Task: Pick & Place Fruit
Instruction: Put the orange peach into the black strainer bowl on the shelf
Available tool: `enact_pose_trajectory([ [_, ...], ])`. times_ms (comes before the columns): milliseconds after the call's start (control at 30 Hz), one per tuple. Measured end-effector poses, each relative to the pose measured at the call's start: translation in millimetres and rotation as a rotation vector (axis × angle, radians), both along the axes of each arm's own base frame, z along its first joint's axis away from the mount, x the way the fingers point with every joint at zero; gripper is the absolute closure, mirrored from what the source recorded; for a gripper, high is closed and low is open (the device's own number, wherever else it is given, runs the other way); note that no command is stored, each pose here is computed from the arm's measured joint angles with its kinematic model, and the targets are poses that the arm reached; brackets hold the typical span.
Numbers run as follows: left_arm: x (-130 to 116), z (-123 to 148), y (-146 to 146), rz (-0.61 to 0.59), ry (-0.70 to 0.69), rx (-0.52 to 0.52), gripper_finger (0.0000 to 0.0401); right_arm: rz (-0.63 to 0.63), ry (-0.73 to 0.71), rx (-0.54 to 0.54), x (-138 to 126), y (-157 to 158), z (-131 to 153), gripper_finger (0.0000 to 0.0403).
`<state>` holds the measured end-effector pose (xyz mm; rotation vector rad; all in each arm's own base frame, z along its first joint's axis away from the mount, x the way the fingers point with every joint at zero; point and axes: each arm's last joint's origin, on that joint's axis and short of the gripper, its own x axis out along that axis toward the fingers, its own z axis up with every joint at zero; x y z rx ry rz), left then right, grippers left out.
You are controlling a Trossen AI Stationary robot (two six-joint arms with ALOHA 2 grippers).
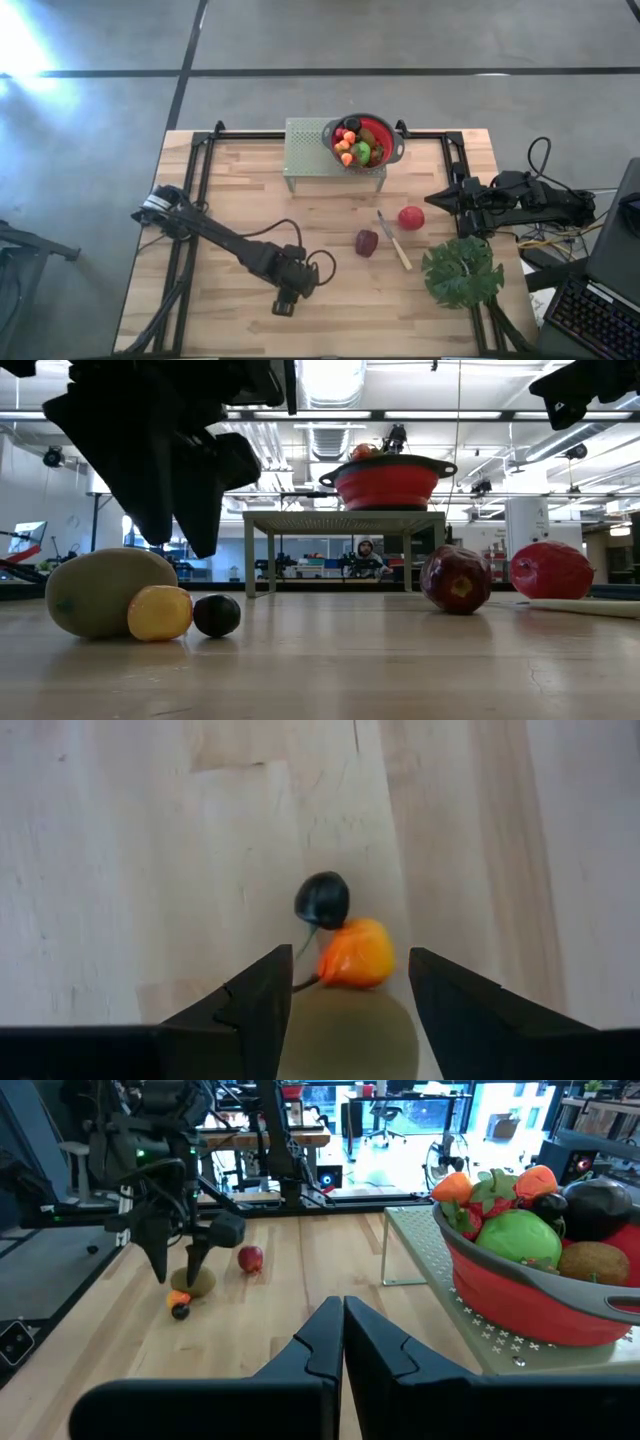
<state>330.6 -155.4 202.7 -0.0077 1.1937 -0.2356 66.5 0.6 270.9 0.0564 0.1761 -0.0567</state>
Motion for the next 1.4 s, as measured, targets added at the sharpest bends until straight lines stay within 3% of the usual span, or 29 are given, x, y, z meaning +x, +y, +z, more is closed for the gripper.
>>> enact_pose_trajectory([
  [733,5,-42,-20,-0.037,0.067,0.061,0.0195,0.0,0.0,0.0,0,0,0,0.0394],
  [1033,7,-43,-21,-0.035,0.059,0.057,0.0196,0.0,0.0,0.0,0,0,0,0.0394],
  [1400,7,-43,-21,-0.034,0.051,0.059,0.0267,0.0,0.0,0.0,0,0,0,0.0394],
])
